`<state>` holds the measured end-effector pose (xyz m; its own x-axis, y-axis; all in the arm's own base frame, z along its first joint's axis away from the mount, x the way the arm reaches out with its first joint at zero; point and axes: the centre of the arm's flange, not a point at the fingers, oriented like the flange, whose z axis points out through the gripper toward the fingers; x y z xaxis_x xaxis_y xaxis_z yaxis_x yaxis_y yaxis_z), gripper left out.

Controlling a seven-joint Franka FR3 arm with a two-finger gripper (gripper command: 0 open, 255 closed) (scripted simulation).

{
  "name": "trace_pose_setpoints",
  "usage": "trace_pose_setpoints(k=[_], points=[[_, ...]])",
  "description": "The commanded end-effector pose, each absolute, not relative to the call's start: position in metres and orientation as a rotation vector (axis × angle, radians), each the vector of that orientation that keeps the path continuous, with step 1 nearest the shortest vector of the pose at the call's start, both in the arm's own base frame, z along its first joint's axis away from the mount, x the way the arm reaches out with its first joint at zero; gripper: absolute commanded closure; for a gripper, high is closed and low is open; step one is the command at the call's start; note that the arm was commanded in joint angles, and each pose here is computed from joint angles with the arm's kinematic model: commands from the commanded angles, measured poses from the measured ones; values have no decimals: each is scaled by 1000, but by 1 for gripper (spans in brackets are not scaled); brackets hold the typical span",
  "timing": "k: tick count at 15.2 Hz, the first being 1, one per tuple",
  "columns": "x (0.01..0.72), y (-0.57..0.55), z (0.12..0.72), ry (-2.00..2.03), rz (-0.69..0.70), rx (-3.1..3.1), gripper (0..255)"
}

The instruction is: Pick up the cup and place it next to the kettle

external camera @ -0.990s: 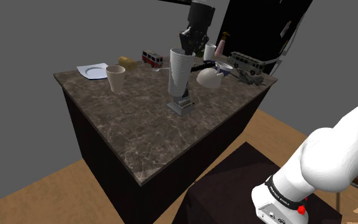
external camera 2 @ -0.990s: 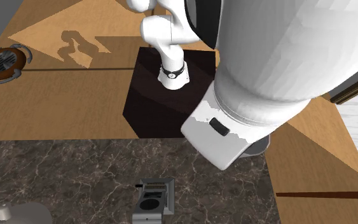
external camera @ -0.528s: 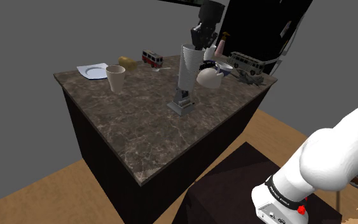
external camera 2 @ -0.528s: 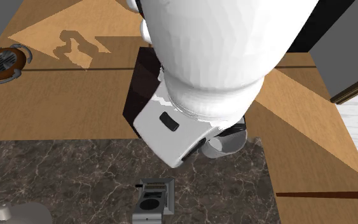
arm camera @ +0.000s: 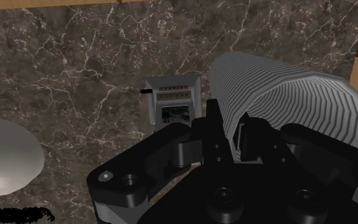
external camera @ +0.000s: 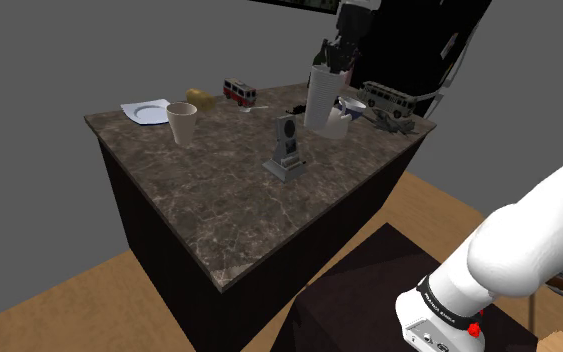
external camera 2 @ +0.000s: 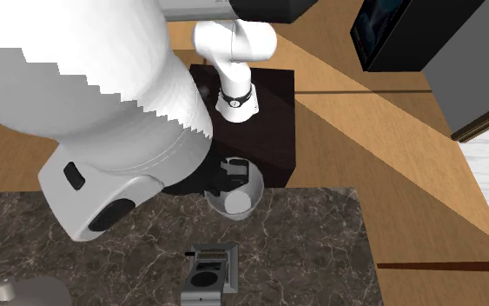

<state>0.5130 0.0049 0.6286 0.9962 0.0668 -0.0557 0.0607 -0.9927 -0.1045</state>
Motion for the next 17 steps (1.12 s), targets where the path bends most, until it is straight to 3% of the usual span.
trace_pose_setpoints(k=[1, 17], points=[[520, -25, 629, -99, 90, -3036, 255], [552, -234, 629, -99, 90, -3036, 255]])
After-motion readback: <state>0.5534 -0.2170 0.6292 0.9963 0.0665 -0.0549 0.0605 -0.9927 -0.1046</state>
